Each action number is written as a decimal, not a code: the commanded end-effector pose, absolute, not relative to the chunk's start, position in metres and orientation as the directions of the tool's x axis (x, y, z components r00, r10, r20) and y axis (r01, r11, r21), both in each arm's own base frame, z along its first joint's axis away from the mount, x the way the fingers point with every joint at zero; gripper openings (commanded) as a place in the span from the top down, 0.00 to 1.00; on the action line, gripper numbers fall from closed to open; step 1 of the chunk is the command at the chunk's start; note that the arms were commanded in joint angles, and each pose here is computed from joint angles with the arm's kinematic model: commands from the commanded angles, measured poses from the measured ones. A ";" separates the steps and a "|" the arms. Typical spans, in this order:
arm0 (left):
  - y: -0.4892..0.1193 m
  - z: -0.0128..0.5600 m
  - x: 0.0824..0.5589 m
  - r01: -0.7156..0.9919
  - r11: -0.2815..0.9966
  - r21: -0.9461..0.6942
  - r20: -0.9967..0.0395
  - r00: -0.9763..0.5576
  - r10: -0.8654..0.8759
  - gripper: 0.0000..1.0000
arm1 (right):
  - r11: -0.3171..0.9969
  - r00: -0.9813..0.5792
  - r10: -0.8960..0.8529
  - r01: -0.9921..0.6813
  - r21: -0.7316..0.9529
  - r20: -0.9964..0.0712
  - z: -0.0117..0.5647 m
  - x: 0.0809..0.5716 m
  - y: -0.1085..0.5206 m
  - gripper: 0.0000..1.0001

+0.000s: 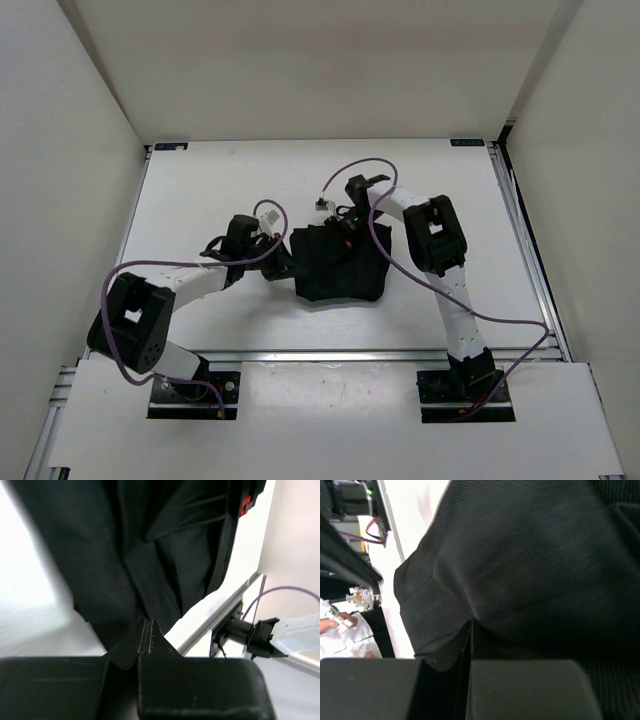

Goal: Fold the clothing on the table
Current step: Fold the skirt

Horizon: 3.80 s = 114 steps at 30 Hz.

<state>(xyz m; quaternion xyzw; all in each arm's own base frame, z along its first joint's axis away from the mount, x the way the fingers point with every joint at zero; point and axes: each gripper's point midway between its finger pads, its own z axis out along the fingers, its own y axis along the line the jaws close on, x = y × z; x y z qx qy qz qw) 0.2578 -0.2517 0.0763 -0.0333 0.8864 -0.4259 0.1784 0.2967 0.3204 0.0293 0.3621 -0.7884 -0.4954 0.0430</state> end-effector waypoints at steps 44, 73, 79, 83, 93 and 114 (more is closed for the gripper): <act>-0.151 0.198 0.228 0.152 0.778 -0.609 -0.544 -0.794 -0.271 0.02 | 0.630 -0.730 -0.308 -0.637 0.444 -0.610 0.138 0.237 0.159 0.01; -0.053 0.191 0.152 0.050 0.968 -0.247 -0.607 -0.786 -0.114 0.01 | 0.072 -0.357 -0.751 -0.880 0.469 -0.555 0.070 0.209 0.356 1.00; -0.055 0.187 0.143 0.047 0.968 -0.246 -0.557 -0.824 -0.102 0.02 | 0.111 -0.399 -0.766 -0.854 0.508 -0.503 0.022 0.248 0.370 1.00; -0.056 0.182 0.143 0.048 0.968 -0.246 -0.543 -0.834 -0.096 0.01 | 0.075 -0.379 -0.757 -0.860 0.504 -0.533 0.036 0.255 0.388 1.00; -0.070 0.182 0.185 0.105 0.962 -0.252 -0.635 -0.768 -0.083 0.01 | 0.099 -0.420 -0.473 -0.899 0.427 -0.774 0.210 0.242 0.359 0.99; -0.084 0.191 0.254 0.216 0.970 -0.112 -0.804 -0.593 0.040 0.01 | 0.887 -0.786 -0.146 -0.373 0.273 -0.601 0.141 0.259 0.095 0.01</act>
